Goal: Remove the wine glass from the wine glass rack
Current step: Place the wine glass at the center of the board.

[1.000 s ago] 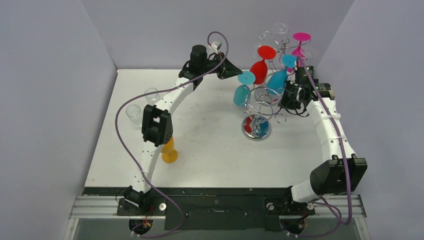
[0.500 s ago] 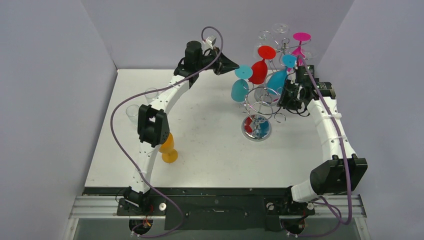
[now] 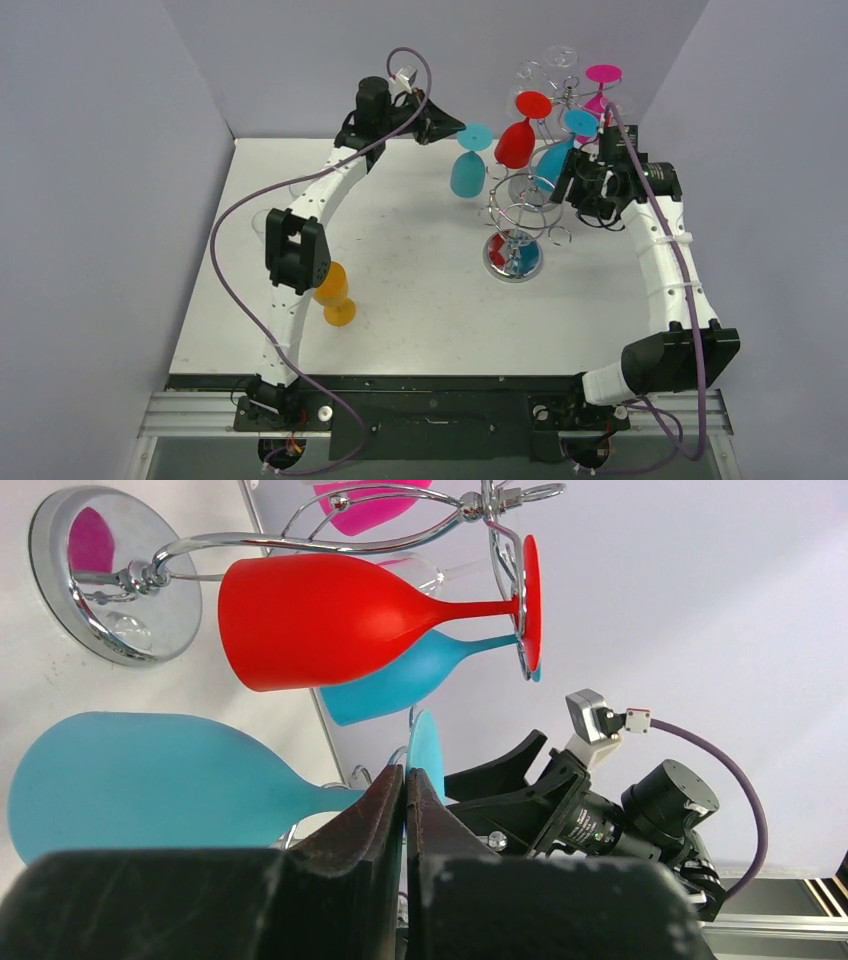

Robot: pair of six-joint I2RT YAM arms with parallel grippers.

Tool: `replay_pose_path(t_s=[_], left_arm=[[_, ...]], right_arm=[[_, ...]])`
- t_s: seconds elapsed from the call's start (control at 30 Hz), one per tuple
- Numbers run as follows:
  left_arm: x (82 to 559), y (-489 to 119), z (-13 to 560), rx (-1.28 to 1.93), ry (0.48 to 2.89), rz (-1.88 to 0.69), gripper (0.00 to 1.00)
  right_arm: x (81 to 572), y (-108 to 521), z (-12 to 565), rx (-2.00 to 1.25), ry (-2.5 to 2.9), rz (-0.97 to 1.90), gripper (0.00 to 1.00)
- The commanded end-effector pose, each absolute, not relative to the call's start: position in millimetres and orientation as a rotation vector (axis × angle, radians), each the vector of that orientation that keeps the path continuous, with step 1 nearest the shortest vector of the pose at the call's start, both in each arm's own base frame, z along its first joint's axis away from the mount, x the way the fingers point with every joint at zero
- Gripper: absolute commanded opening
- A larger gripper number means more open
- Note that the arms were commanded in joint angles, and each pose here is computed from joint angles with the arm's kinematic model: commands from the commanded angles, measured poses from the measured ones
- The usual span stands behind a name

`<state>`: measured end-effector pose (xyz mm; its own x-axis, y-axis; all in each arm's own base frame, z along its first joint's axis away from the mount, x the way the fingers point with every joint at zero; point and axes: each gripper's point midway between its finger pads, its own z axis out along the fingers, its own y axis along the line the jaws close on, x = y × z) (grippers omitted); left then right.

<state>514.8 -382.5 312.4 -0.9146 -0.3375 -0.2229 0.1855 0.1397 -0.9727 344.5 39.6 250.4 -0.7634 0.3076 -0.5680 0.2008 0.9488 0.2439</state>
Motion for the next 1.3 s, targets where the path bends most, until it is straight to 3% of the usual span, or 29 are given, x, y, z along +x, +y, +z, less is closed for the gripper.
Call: replay_pose_path(t_s=[0.0,0.27,0.47,0.83,1.03,1.27], left_arm=[[498,-364,379,-0.057,1.899,-1.817,0.0],[487,-346,392,-0.072,1.917,-1.782,0.0],[465,-329,413,-0.079,1.866,-1.818,0.0],[404,-292,452,-0.061,1.773,-1.88,0.0],[387,-285,459,-0.035,1.749,-1.902,0.0],[381,-284,454,-0.032,1.753,-1.913,0.0]], right_arm=[[335,24,305,0.409,2.297,0.173,0.62],[313,36,377,0.413,2.12,0.258,0.65],[320,120,428,0.342,1.968,0.565,0.66],[368,241,433,0.314,1.94,0.949,0.6],[381,281,430,0.325,1.931,1.103,0.52],[381,299,422,0.349,1.919,1.235,0.28]])
